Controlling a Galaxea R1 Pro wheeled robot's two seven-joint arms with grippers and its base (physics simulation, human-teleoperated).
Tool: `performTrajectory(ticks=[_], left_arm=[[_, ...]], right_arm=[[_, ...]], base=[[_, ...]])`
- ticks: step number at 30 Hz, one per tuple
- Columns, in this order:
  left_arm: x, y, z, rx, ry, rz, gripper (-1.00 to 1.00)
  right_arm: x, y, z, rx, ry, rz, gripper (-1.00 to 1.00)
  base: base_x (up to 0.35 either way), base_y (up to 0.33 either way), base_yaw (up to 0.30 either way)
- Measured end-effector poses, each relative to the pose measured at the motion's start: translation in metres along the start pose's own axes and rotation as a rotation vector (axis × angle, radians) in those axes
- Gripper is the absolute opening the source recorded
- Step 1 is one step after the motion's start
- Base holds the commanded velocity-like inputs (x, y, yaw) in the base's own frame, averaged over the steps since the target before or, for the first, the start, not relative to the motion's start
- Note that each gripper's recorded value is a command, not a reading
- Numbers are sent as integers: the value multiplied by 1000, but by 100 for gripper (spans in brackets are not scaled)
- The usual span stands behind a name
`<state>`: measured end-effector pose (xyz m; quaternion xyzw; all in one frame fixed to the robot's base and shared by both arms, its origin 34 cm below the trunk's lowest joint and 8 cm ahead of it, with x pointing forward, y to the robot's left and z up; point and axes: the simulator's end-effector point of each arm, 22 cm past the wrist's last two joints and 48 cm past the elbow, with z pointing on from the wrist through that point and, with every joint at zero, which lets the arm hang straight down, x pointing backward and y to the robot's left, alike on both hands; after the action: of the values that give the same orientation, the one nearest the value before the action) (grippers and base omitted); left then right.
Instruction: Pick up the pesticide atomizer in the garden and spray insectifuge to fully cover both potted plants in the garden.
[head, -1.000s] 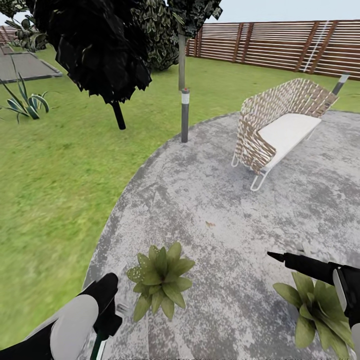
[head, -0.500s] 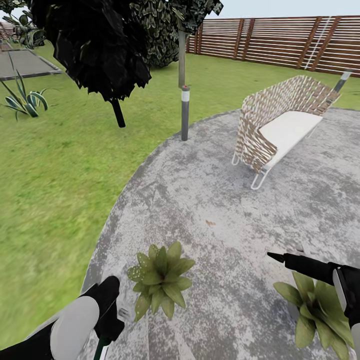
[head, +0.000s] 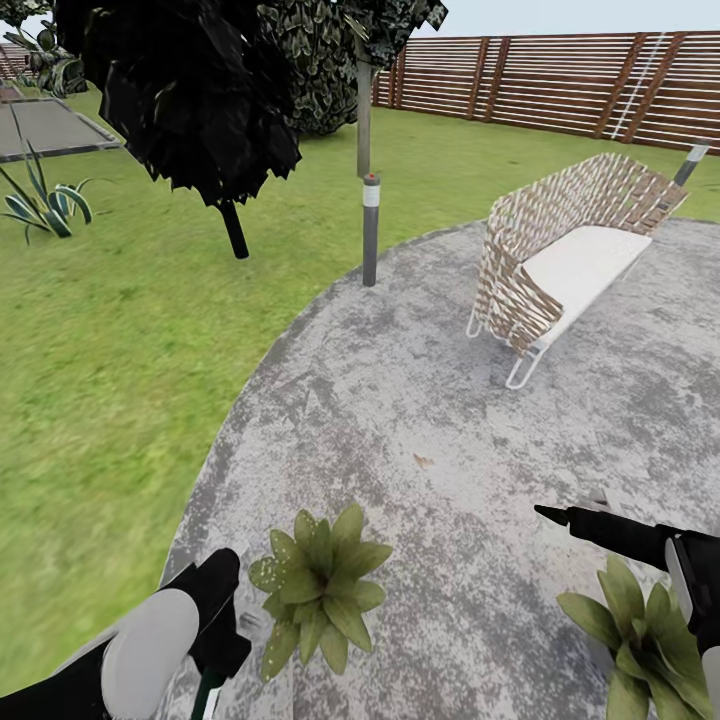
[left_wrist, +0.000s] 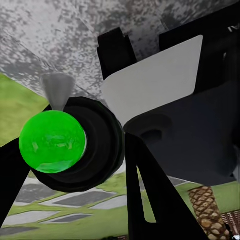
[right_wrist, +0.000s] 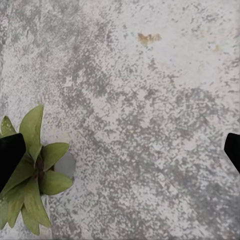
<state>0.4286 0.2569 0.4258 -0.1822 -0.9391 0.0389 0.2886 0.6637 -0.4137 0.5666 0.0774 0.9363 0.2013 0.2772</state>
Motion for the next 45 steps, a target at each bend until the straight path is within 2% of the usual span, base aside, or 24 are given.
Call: performTrajectory(ticks=[9,15,31,33,35,45], left_arm=[[-4,1,-4,2,-6,1,-100],[-28,11,-32,-18,-57,-2,-100],[-51,18,-61,-24,-105,-2,-100],[-63,23,-78,-35,-134,-2,-100],[-69,25,-86,-40,-147,-3,-100],[-73,19,-88,-34,-150,8,-100]], right_arm=[[0,0,0,-1,0,0,100],[0,0,0,-1,1,0,100],[0,0,0,0,-1,-1,100],[0,-1,0,2,-1,-2,100],[0,-1,-1,2,0,-2,100],[-1,-1,-1,0,-1,-1,100]], base=[[1,0,0],[0,0,0],[0,0,0],[0,0,0],[0,0,0],[0,0,0]])
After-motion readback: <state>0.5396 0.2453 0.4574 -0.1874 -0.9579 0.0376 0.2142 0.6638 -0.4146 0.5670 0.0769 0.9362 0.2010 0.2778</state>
